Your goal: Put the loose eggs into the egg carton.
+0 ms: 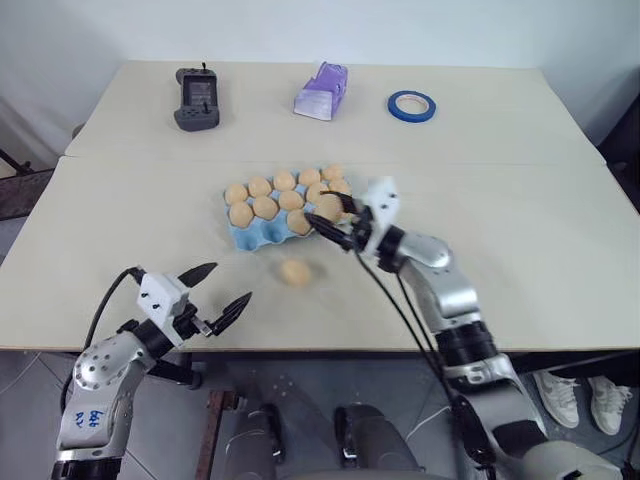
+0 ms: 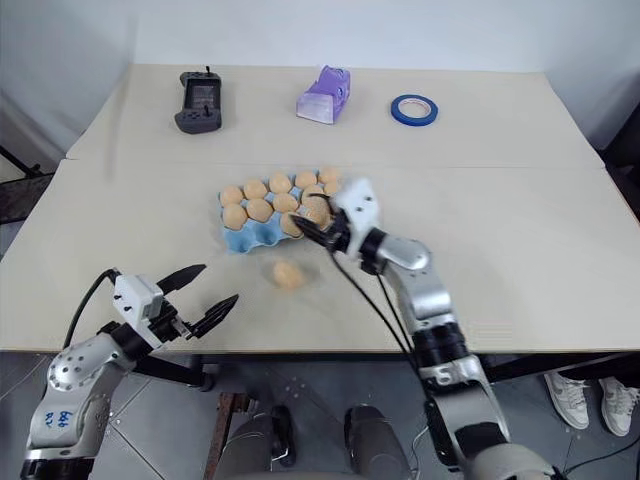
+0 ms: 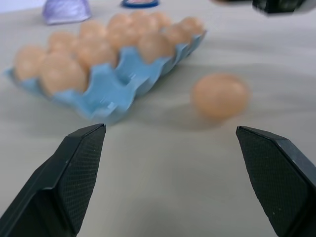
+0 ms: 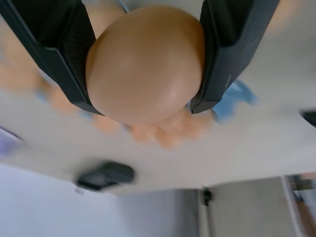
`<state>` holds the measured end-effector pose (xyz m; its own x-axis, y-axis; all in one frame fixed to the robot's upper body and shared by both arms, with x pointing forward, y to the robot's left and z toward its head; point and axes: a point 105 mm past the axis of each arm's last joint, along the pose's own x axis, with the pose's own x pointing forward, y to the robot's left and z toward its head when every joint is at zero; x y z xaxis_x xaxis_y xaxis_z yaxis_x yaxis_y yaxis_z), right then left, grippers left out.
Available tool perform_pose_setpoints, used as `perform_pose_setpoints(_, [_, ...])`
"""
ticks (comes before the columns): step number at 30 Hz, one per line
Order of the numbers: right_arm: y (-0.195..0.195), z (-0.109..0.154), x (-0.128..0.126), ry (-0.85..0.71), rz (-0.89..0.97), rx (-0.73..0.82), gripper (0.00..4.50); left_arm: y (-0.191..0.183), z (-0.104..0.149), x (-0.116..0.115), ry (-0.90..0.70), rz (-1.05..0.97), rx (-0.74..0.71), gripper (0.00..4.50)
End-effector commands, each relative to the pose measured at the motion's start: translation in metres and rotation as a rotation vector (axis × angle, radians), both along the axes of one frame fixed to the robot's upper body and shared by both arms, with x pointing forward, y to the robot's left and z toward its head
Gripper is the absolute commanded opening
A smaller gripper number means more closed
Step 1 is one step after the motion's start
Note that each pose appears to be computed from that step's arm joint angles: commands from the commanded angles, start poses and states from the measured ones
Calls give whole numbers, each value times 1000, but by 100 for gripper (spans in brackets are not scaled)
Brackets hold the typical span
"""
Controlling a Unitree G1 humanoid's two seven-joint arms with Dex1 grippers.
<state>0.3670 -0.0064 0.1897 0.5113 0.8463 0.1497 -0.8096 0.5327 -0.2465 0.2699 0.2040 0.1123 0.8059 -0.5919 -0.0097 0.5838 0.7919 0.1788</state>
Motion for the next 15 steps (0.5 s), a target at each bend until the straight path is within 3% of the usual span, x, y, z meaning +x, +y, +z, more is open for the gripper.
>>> perform_pose_setpoints(1, [30,-1,3,-20,5,-38,222,6,6,-3,-32,34,-14,450])
perform_pose_setpoints(5, [49,-9,12,-22,-13,-72,222,2,7,-4,-42,40,-22,450])
perform_pose_setpoints(12, [57,-7,13,-16,31,-64,448,0,9,-10,-49,52,-28,450])
perform_pose_setpoints(15, [49,3,9,-45,50,-43,448,0,9,-10,-47,53,-27,450])
